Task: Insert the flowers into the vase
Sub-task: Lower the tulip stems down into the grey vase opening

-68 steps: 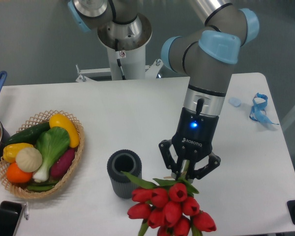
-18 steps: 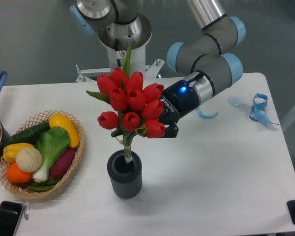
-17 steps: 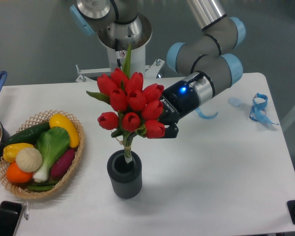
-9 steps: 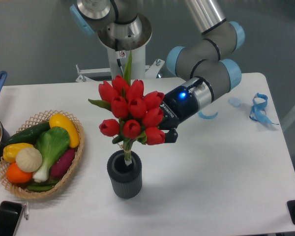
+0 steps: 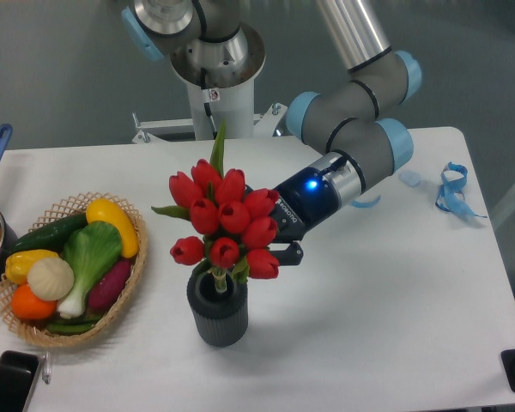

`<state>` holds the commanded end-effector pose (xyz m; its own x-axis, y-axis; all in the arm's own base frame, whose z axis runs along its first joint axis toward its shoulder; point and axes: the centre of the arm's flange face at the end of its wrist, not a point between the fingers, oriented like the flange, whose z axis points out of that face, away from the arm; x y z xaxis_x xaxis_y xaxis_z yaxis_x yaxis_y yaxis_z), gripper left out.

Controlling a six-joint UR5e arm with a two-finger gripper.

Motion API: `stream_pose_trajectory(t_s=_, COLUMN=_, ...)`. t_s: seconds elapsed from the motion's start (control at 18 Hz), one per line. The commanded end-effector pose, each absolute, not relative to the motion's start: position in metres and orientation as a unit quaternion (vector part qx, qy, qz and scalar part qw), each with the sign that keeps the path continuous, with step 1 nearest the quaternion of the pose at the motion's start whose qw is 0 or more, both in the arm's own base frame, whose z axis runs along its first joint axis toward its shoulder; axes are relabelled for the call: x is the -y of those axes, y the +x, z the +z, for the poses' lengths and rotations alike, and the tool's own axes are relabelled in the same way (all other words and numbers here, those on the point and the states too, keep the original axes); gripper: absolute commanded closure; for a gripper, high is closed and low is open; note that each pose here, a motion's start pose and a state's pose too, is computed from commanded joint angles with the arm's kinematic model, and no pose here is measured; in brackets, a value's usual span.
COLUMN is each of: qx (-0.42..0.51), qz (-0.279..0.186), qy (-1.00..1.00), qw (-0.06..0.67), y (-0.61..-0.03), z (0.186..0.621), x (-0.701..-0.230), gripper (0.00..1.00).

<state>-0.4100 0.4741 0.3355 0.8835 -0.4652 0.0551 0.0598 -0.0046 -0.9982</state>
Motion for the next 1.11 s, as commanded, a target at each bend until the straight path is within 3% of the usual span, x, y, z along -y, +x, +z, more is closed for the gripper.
stream_pose_trajectory(t_s=1.11, qx=-0.159, qz=-0.175, qy=-0.719, qw=0.654, y=-0.388, z=0.263, x=-0.470, gripper=0.78)
